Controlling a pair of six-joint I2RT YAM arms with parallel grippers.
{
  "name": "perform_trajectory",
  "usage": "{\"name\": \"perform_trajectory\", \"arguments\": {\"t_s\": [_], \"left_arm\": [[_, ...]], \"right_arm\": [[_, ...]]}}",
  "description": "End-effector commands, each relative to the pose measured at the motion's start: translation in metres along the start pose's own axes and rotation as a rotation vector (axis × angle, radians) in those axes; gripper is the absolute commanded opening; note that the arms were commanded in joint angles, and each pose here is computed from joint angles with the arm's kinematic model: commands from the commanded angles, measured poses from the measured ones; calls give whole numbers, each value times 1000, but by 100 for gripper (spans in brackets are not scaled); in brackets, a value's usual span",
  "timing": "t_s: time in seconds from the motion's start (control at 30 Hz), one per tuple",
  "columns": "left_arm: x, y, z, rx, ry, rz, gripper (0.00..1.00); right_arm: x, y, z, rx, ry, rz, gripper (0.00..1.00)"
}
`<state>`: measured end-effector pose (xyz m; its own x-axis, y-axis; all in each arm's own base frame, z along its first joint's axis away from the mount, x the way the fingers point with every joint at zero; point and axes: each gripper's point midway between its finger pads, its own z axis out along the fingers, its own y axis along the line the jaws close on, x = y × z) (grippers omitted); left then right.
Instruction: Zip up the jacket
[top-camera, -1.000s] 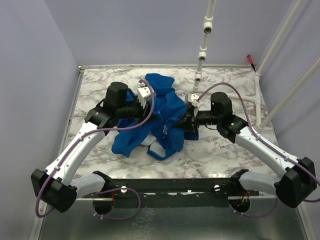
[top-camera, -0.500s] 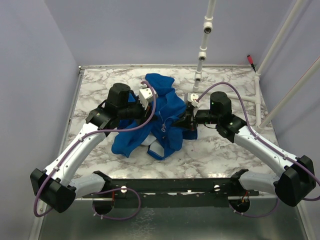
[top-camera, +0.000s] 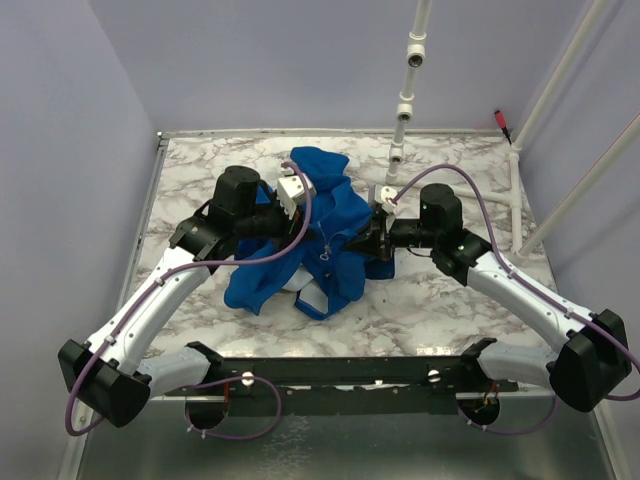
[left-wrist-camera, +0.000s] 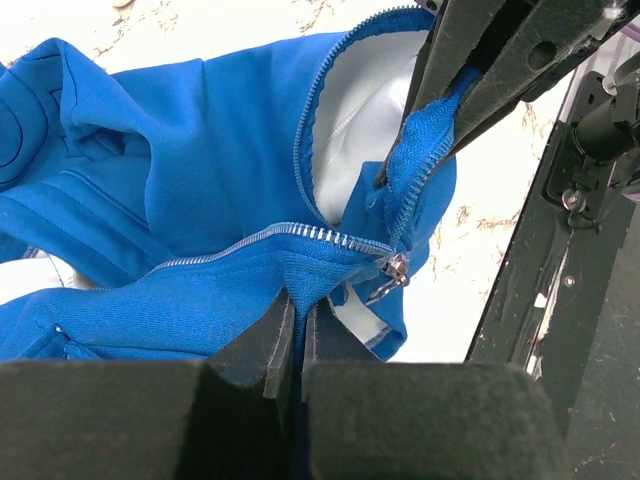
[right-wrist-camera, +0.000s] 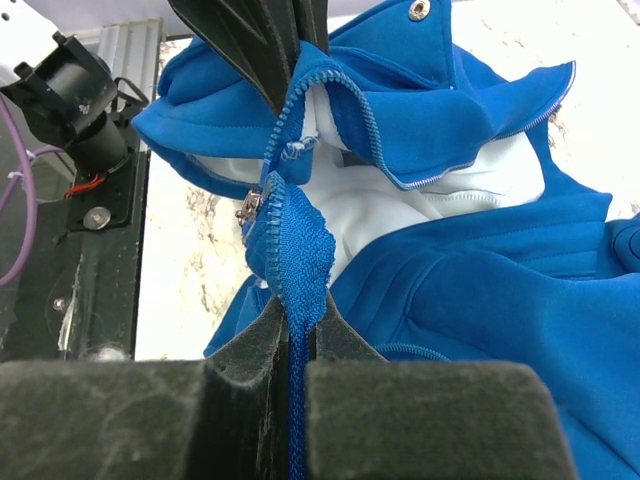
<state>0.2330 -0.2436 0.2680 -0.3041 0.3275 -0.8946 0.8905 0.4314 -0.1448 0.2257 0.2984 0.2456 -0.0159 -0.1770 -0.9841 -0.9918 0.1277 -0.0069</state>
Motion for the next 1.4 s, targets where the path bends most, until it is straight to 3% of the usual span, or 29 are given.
{"name": "perform_trajectory", "arguments": {"t_s": [0.0, 1.37], "left_arm": [[-19, -5, -10, -8, -49, 46, 0], [-18, -9, -10, -8, -44, 82, 0]], "right_arm": [[-2, -4, 1, 30, -11, -17, 1], [-17, 1, -4, 43, -76, 13, 1]]}}
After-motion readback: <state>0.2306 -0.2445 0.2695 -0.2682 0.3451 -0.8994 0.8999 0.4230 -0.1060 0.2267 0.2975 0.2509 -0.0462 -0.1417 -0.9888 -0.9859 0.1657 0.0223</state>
